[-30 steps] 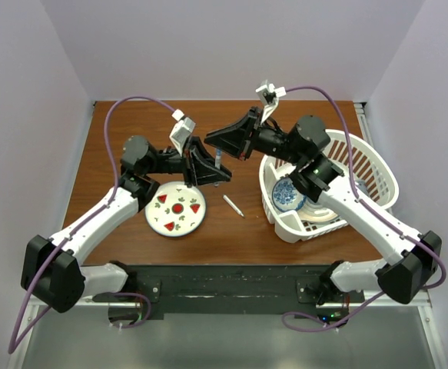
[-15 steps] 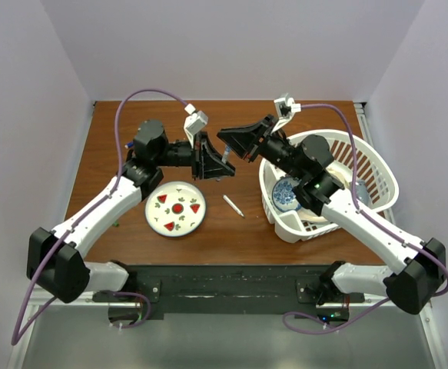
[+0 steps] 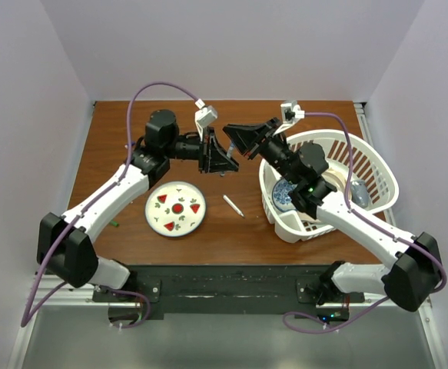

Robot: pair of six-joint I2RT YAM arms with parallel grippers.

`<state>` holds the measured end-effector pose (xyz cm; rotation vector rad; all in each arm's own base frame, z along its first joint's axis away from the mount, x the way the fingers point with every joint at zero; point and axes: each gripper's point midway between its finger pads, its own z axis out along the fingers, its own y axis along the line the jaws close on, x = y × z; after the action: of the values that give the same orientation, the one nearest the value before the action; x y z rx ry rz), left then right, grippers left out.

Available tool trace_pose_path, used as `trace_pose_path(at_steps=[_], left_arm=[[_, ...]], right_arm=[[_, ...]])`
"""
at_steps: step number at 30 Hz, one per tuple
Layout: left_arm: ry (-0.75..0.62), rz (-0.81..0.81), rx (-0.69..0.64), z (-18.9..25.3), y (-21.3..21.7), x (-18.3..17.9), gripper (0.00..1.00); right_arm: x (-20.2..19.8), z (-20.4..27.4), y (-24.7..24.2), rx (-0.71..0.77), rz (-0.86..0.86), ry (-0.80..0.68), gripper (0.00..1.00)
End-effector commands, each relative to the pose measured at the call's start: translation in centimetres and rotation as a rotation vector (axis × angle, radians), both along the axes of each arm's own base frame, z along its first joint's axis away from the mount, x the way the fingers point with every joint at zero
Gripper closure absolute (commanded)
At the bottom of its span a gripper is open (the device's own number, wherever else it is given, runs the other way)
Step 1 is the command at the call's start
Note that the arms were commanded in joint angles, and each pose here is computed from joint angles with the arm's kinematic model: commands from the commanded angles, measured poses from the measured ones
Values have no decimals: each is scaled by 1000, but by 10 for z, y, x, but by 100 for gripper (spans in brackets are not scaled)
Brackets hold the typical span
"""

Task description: Insert the pens into the pen caps

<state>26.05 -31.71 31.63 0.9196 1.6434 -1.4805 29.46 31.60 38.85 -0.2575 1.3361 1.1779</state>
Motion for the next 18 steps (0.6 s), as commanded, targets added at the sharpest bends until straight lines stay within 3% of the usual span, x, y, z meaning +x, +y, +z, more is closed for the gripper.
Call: trace_pose_path(at_steps=[1,8,11,18], left_arm=[[-405,423,-279,148,23,79,100],[-489,490,-249,172,27,96,100],[-504,498,-258,181,24,105,100],[-533,503,-267,157,24,109,100]], right_arm=[[-118,-156,53,-324,527,447,100],[-117,-183,51,-390,475,499,100],[-119,-182,53,-351,488,502,100],[-114,-184,55,-352,474,516,100]])
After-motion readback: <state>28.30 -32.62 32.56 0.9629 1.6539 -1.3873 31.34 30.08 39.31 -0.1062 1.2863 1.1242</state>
